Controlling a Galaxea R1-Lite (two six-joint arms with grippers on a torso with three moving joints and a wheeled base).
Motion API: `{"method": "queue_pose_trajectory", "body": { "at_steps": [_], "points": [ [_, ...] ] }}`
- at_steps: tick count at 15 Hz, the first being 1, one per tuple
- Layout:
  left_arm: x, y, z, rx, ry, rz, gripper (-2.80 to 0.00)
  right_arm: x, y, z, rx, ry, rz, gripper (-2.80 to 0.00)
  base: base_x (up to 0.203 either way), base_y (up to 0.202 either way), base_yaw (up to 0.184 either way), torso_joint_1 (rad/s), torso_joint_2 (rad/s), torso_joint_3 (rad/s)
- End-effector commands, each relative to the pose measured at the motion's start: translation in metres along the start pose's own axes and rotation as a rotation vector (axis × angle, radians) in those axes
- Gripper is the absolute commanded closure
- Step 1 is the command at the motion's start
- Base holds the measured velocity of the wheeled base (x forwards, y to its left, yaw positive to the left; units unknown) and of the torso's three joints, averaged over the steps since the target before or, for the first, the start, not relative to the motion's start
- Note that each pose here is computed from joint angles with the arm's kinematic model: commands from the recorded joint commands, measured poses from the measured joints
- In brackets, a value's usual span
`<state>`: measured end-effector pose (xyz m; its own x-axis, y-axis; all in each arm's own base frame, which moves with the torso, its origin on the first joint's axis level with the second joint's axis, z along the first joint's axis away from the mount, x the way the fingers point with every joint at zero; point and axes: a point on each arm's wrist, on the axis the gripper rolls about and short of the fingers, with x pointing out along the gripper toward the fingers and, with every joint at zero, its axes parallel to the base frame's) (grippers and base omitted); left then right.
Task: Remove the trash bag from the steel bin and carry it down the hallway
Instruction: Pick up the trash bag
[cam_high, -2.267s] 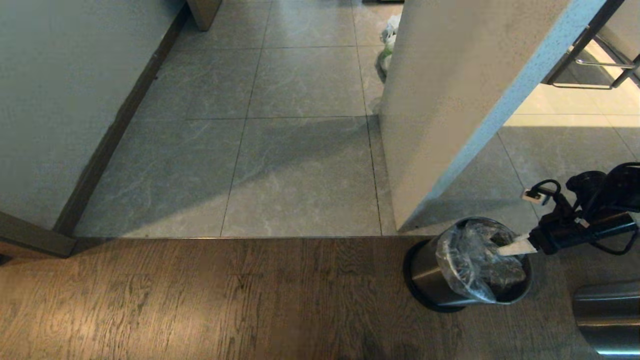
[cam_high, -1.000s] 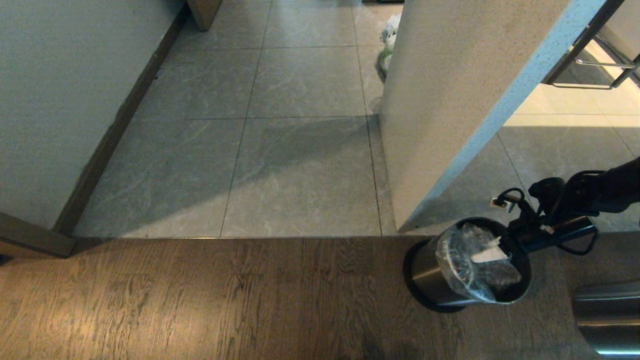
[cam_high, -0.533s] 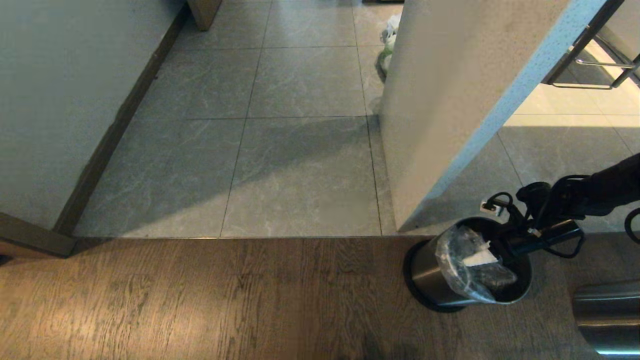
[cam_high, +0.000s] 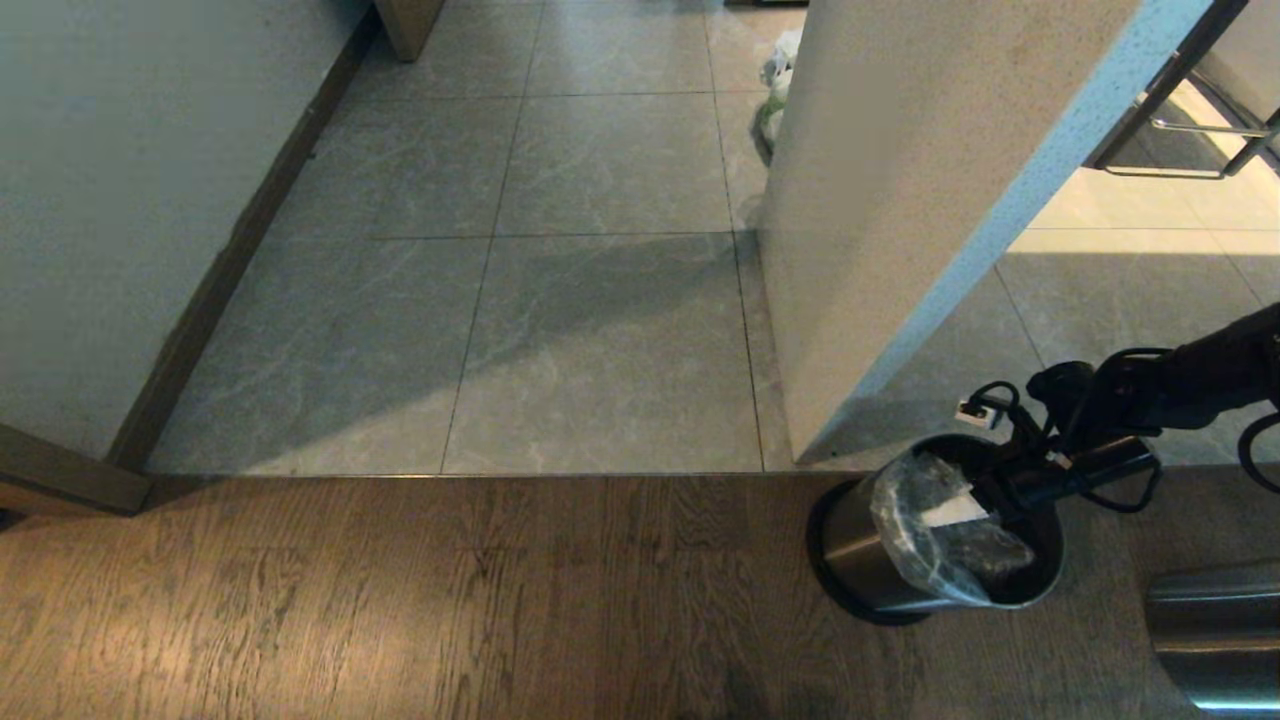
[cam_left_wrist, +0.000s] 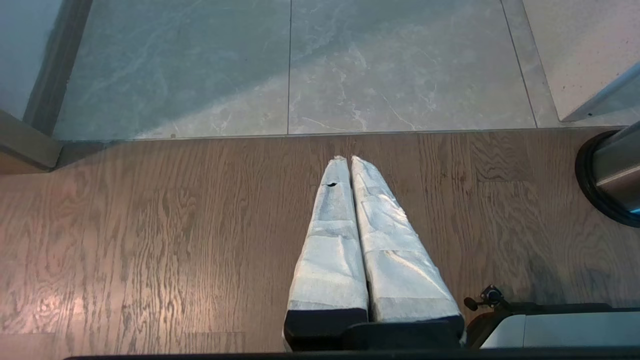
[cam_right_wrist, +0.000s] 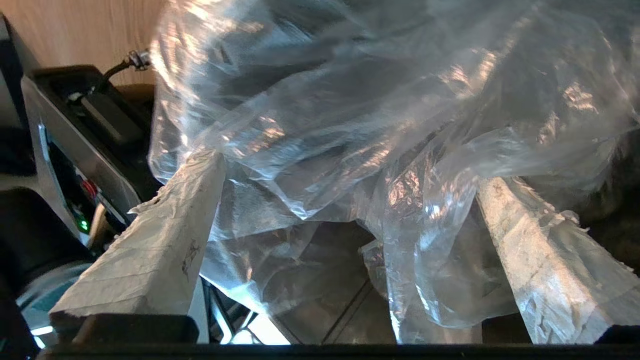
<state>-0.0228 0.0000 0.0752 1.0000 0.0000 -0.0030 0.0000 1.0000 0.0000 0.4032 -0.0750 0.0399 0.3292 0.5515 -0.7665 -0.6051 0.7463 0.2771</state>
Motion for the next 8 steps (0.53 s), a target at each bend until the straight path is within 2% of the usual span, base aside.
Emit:
{"method": "queue_pose_trajectory", "body": {
  "at_steps": [1, 8],
  "points": [
    [0.0, 0.0, 0.0, 0.0, 0.0, 0.0, 0.0, -0.0011, -0.0023, -0.0023, 0.013, -0.005, 0.004, -2.8, 0.0, 0.0, 0.0, 0.0, 0.0, 0.0],
    [0.0, 0.0, 0.0, 0.0, 0.0, 0.001, 0.0, -0.0022, -0.0011, -0.0051, 0.056, -0.035, 0.052, -2.8, 0.0, 0.0, 0.0, 0.0, 0.0, 0.0]
  ]
}}
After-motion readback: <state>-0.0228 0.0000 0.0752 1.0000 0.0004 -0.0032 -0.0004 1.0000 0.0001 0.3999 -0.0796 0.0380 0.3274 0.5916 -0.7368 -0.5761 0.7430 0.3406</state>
